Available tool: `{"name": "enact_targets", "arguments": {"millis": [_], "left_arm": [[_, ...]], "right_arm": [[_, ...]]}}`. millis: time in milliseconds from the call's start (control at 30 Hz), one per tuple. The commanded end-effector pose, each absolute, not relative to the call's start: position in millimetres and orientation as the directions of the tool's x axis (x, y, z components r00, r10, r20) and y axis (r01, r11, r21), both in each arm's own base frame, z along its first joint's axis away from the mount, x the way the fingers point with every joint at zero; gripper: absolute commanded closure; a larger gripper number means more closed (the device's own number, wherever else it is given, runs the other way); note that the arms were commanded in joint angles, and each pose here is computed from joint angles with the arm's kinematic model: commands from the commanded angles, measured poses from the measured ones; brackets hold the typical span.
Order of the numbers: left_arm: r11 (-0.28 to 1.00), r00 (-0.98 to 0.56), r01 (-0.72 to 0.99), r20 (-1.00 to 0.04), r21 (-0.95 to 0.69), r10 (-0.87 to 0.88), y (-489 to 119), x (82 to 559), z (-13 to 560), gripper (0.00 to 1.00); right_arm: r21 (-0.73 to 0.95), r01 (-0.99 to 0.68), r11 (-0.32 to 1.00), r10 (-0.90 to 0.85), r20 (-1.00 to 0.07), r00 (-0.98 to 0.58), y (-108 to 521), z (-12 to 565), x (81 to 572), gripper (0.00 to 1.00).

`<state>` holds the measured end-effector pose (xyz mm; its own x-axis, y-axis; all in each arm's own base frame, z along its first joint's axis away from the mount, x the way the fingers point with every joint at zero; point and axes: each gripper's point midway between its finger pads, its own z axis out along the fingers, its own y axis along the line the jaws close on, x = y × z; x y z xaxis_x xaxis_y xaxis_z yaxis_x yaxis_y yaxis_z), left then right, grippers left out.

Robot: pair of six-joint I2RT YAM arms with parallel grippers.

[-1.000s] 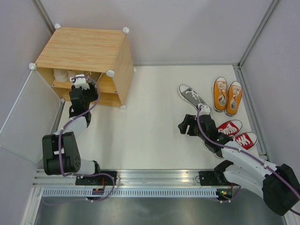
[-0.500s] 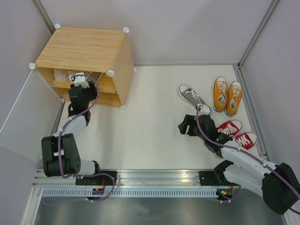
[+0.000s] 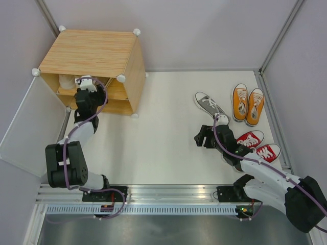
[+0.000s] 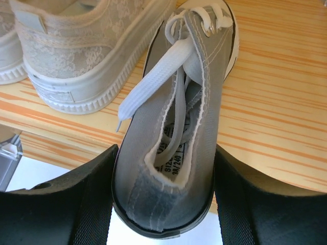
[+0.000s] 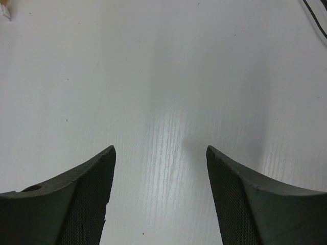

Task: Place and organize the shoes in the shoe cabinet
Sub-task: Place the shoe in the shoe cabinet.

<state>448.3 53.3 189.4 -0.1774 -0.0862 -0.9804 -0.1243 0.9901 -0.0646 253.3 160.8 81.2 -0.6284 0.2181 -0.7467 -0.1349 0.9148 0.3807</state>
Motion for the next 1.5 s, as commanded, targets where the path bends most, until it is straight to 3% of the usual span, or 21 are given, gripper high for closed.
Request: {"name": "enact_targets", "arguments": {"millis": [0, 1033, 1467], "left_arm": [[0.987, -0.006, -0.122, -0.994, -0.109, -0.110, 54.2, 475.1, 239.3, 0.92], [0.958, 0.115, -0.274, -0.992, -0.078, -0.048, 65.0, 520.9, 244.9, 0.98], [0.925, 0.172, -0.346, -0.980, -0.158, -0.103, 78.1, 525.3, 233.9, 0.98]], "right_arm": [[0.392, -0.159, 0.906, 0.227, -0.769, -0.597, 165.9, 92.5, 261.3, 0.24], [0.357, -0.133, 0.924, 0.206, -0.761, -0.615, 162.8, 79.5, 266.0, 0.24], [0.348, -0.130, 0.928, 0.196, -0.757, -0.623, 163.7, 74.4, 266.4, 0.25]]}}
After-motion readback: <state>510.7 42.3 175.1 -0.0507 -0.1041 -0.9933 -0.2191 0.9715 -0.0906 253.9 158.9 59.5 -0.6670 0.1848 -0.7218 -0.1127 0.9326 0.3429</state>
